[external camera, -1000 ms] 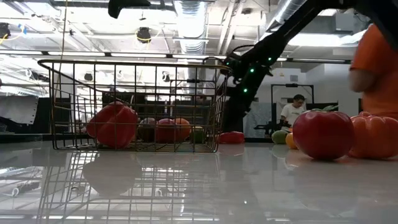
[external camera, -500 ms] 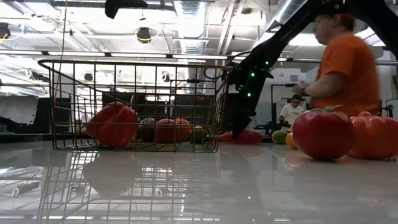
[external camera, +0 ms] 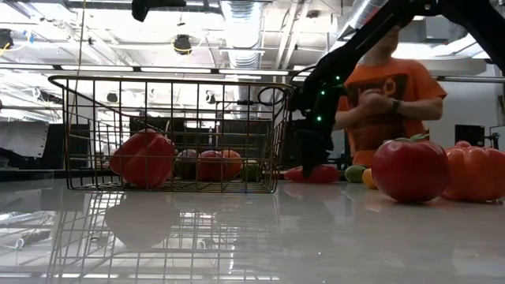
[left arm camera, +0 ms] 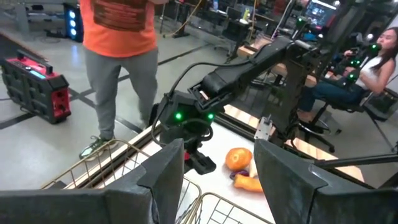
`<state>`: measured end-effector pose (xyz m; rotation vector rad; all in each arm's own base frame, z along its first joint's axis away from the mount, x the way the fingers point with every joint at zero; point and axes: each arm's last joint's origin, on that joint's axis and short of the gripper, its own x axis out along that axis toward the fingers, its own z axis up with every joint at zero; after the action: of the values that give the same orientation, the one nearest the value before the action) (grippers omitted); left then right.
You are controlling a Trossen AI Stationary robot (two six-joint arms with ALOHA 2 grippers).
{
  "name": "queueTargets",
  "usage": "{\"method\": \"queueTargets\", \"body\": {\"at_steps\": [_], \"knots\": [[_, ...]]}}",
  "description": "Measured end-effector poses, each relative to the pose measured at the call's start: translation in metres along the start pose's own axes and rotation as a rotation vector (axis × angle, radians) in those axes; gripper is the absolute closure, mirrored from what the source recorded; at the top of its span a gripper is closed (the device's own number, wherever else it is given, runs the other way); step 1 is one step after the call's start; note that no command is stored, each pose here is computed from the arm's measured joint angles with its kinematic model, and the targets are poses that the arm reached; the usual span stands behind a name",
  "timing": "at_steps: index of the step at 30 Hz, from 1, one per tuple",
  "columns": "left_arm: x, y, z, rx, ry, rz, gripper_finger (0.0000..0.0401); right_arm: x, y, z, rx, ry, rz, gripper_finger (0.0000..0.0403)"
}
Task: Sort produce into baskets
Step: Put the red jalapeno pepper into the bottom mesh basket
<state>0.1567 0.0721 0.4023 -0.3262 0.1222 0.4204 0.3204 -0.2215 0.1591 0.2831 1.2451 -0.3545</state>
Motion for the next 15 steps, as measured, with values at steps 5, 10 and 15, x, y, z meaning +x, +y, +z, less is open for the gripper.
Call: {"method": "queueTargets", "body": {"at_steps": [5, 10, 15], "knots": [[-0.004, -0.001, 0.004, -0.06, -0.045, -0.014, 0.0218, 0.0, 0.005, -0.006, 0.065, 0.067, 0.013, 0.0195], [-0.011, -0.003, 0.009, -0.123, -0.098, -0.034, 0.0218, -0.002, 0.008, -0.014, 0.072, 0.149, 0.041, 0.026], [-0.01, -0.002, 0.007, -0.194, -0.069, -0.032, 0.0218, -0.013, 0.018, -0.017, 0.102, 0.18, 0.1, 0.0261]]}}
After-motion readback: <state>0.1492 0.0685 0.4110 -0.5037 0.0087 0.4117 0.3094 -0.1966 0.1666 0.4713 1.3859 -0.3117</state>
